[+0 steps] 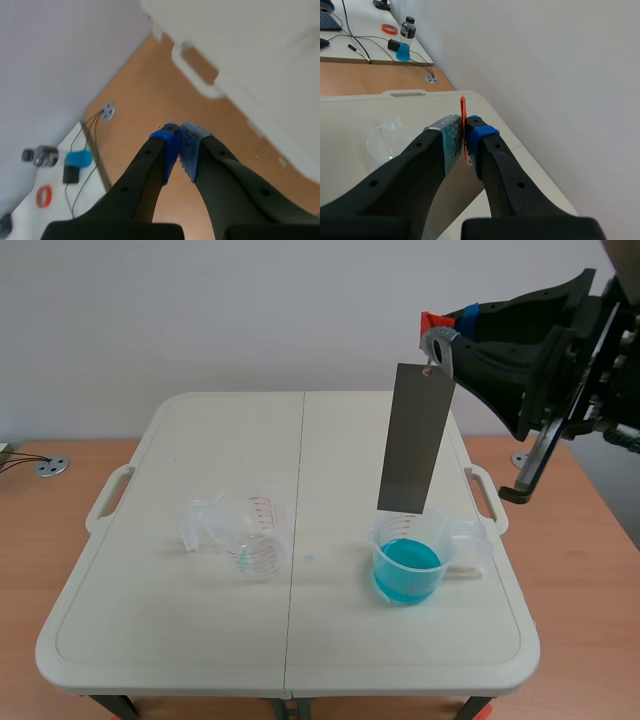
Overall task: Hold the metal plate by the orange handle, dip it into the blue solution, take it out and point at it, then put the plate back in the beaker on the left.
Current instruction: 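Put the plate into the left beaker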
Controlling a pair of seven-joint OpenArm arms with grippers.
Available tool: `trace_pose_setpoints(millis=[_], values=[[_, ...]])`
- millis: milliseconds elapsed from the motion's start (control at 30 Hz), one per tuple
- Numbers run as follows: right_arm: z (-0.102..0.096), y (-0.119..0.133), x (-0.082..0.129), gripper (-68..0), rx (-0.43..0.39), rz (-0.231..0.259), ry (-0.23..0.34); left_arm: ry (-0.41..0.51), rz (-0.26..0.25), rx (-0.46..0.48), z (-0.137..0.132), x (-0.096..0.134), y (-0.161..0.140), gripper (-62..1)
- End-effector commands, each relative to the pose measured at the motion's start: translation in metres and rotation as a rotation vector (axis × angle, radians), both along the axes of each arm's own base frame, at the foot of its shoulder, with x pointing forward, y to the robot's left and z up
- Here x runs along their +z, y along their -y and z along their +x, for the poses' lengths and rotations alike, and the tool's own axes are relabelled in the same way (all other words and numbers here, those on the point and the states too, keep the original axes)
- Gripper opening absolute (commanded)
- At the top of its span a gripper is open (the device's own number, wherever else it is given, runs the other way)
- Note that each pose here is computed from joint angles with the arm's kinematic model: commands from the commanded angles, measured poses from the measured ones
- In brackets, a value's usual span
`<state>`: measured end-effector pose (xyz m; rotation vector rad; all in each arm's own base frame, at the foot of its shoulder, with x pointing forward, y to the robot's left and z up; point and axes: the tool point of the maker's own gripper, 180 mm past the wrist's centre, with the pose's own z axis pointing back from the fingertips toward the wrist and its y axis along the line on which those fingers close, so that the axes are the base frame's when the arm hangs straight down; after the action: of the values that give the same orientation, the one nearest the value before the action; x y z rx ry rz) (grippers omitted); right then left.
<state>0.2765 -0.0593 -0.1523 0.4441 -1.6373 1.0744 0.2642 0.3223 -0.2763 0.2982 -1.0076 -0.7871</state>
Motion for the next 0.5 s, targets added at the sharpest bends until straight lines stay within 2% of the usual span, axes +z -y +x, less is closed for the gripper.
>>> trace_pose_setpoints(millis=[0,100,233,467], values=[[-0.001,0.0,0.015,-66.3,0.015,0.013,0.042,-0.025,0.008,0.023,-0.014,-0.011,-0.005,-59.4],[-0.001,0.0,0.015,-66.2,0.015,0.013,0.044,-0.123,0.037,0.056,-0.048,-0.037,-0.017,-59.4],[-0.001,-0.001,0.018,-66.2,0.019,0.019,0.054,-0.277,0.037,0.086,-0.102,-0.069,-0.023,-59.4],[0.004,-0.003,0.03,-66.2,0.027,0.024,0.096,-0.428,-0.035,0.218,-0.179,-0.103,-0.023,-59.4]])
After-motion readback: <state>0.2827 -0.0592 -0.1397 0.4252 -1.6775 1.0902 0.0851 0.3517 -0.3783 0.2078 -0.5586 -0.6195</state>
